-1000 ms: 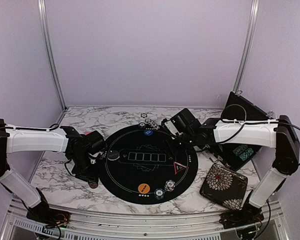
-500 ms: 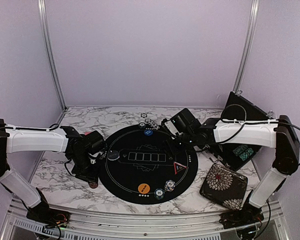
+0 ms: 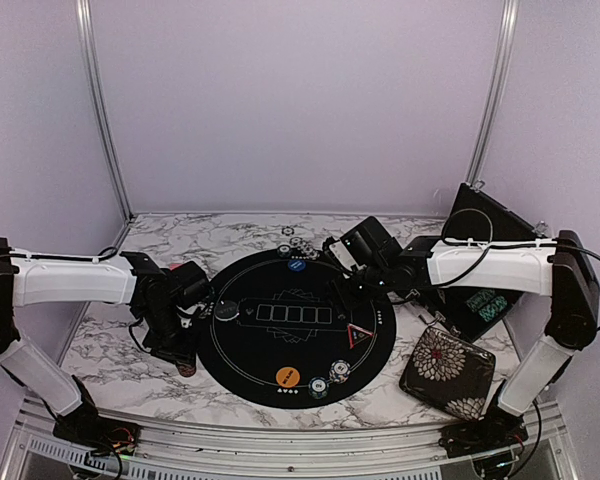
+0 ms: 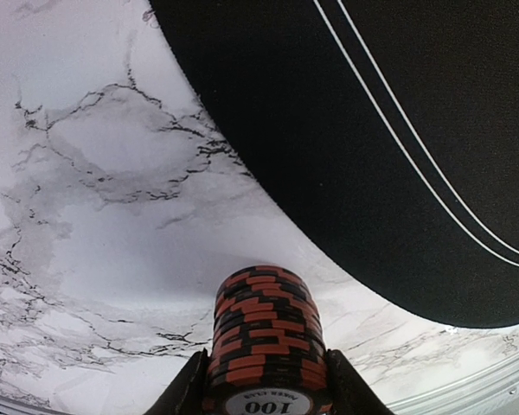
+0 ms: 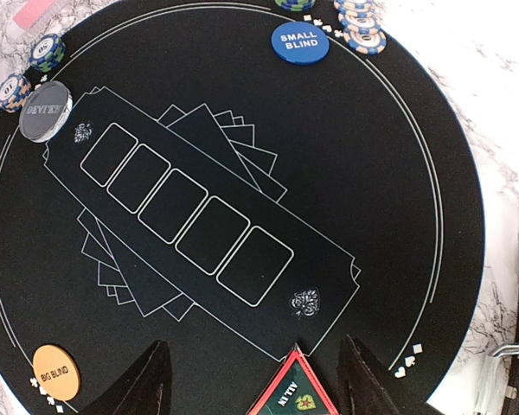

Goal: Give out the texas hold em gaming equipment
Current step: Pick up the pile of poker chips from the pile of poker chips, then place the poker chips pile on the poker table mat.

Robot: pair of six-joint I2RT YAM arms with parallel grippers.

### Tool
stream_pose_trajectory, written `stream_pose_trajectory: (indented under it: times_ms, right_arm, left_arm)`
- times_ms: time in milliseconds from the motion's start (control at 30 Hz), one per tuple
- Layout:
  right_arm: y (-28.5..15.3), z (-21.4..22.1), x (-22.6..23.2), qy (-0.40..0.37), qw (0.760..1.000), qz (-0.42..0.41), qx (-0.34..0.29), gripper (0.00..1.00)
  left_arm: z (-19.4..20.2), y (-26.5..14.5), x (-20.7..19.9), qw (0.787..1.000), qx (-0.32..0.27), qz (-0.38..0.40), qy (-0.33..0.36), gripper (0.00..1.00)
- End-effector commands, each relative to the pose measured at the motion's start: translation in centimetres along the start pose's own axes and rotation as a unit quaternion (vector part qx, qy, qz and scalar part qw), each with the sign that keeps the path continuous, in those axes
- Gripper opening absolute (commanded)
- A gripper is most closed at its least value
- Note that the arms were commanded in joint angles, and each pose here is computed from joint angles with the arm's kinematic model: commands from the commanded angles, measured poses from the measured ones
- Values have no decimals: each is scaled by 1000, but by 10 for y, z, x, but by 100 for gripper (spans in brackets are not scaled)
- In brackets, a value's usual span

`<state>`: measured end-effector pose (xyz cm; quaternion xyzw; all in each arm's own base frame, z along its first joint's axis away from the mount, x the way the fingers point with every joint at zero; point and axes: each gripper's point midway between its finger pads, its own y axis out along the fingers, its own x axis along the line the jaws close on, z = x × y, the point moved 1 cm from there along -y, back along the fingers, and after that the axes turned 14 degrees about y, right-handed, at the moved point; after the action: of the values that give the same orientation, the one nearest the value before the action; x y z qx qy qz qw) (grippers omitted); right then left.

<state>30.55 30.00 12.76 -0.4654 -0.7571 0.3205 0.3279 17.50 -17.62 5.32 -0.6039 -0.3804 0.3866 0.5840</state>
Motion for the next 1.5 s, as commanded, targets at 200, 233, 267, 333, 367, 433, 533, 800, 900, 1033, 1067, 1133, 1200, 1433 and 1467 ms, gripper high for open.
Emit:
stream_pose_trajectory:
  times_ms: [200,233,267,333,367,433,533,800,900,1033,1067,1133,1200,1433,1467]
  right_arm:
    - [-12,-13,1,8,1000,-6,-20,63]
    - [-13,-14,2,8,1000,-6,-21,63]
    - [-13,-14,2,8,1000,-6,-21,63]
    - [-13,-15,2,9,1000,-7,-22,63]
    - [-13,-15,2,8,1000,-6,-22,63]
    - [-13,-15,2,8,1000,-7,-21,63]
    - [-14,-15,2,8,1000,-6,-23,63]
    - [-18,-17,-4,18,999,-1,-32,64]
    - [-18,-15,-8,26,999,2,-32,63]
    - [-21,-15,-22,45,998,10,-35,63]
    - [-22,-16,-27,51,998,12,-36,63]
    - [-24,-17,-37,63,997,15,-41,64]
    - [-25,-18,-45,73,996,17,-44,64]
    - [-27,-13,-55,85,995,20,-48,64]
    - [-27,-13,-55,85,995,19,-47,64]
  left_arm:
    - [-5,-16,4,1000,-14,-19,11,44]
    - [-6,-17,4,1000,-14,-19,12,44]
    - [-6,-17,4,1000,-14,-19,12,44]
    - [-8,-19,3,1000,-16,-19,13,44]
    - [-9,-20,3,1000,-17,-20,14,44]
    - [-11,-22,3,1000,-18,-20,16,44]
    - [-15,-24,1,999,-18,-21,20,44]
    - [-41,-33,-8,999,-22,-20,38,44]
    - [-55,-35,-15,999,-24,-17,46,44]
    - [-79,-35,-25,998,-27,-12,58,44]
    - [-85,-35,-27,998,-28,-10,61,44]
    - [-99,-34,-33,997,-30,-9,70,44]
    - [-115,-34,-39,996,-32,-8,78,44]
    - [-171,-21,-61,994,-32,-4,101,44]
    - [-182,-22,-66,994,-39,-1,103,44]
